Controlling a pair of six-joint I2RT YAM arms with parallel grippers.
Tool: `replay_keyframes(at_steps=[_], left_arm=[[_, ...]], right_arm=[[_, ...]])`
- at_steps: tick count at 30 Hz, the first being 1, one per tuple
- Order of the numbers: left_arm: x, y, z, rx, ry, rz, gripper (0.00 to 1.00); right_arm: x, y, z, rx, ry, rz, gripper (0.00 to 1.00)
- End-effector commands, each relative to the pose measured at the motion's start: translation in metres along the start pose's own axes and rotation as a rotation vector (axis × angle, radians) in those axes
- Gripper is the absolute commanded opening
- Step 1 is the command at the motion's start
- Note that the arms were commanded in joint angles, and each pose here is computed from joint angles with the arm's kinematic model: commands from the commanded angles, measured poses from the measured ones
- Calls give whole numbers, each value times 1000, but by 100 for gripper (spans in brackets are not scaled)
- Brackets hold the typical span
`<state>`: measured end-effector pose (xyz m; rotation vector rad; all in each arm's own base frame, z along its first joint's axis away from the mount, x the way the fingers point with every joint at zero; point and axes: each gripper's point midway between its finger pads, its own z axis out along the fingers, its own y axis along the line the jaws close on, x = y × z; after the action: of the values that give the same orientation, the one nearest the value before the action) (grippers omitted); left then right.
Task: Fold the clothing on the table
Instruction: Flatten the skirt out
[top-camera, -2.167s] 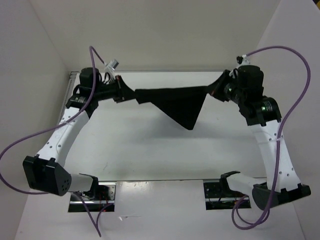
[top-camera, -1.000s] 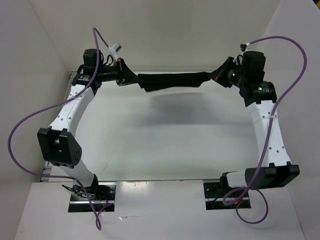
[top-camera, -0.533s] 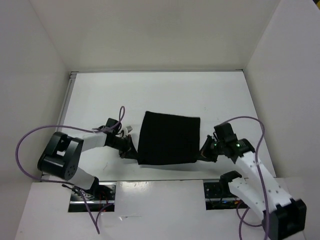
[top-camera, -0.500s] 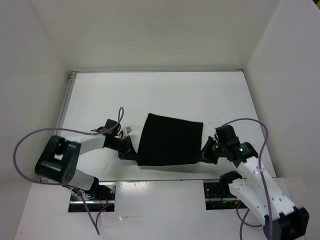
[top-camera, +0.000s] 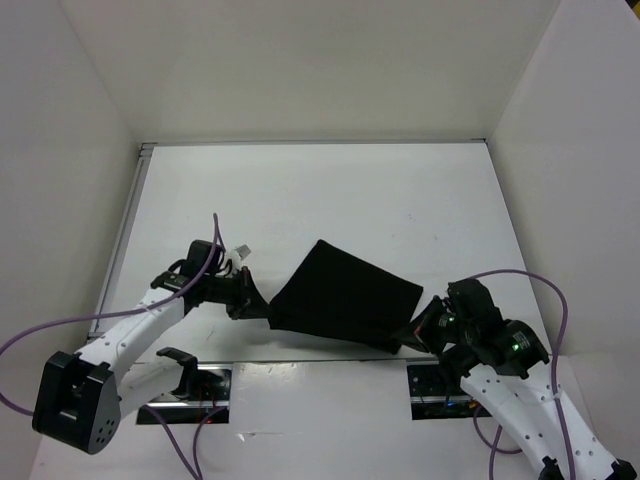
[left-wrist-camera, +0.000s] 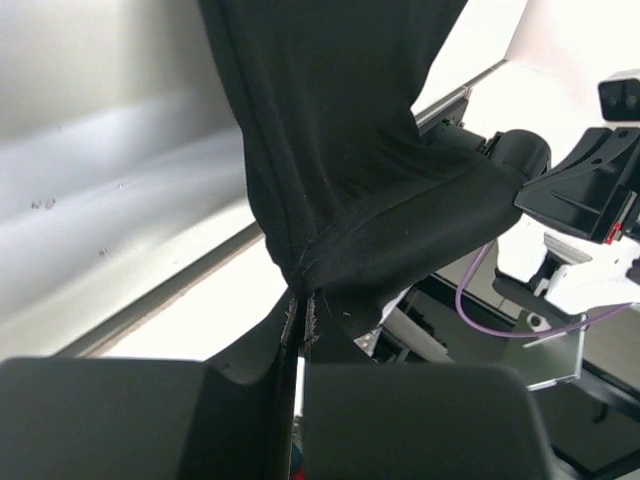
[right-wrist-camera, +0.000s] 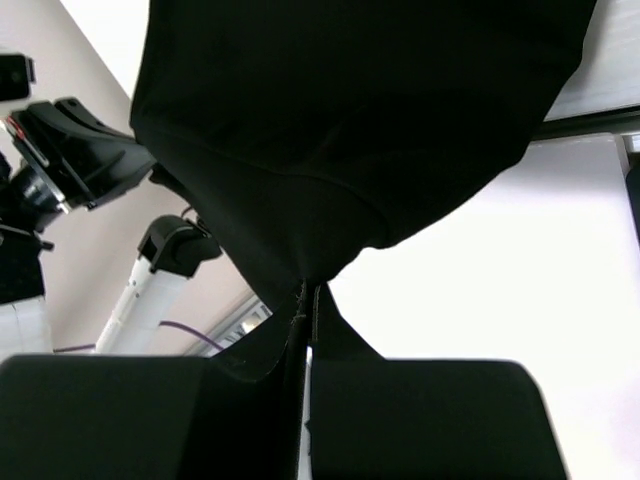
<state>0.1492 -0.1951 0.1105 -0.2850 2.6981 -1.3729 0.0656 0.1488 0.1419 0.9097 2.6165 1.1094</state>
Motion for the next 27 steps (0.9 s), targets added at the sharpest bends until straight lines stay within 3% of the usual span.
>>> replay_keyframes(at_steps=[1,8,20,27], left_arm=[[-3,-4,-5,-28,-9,-45,0],[0,-15,-16,-4,-63,-47,0],[-86,-39,21,-67,-66,19,0],[-94,-40,38,-62,-22,25,0]], right_arm=[[-7,10,-8,18,-43,32,0],[-19,11,-2,107,-73,-4,0],[-37,28,-15,48,-176,68,0],[-43,30,-25,7,-241,128,0]])
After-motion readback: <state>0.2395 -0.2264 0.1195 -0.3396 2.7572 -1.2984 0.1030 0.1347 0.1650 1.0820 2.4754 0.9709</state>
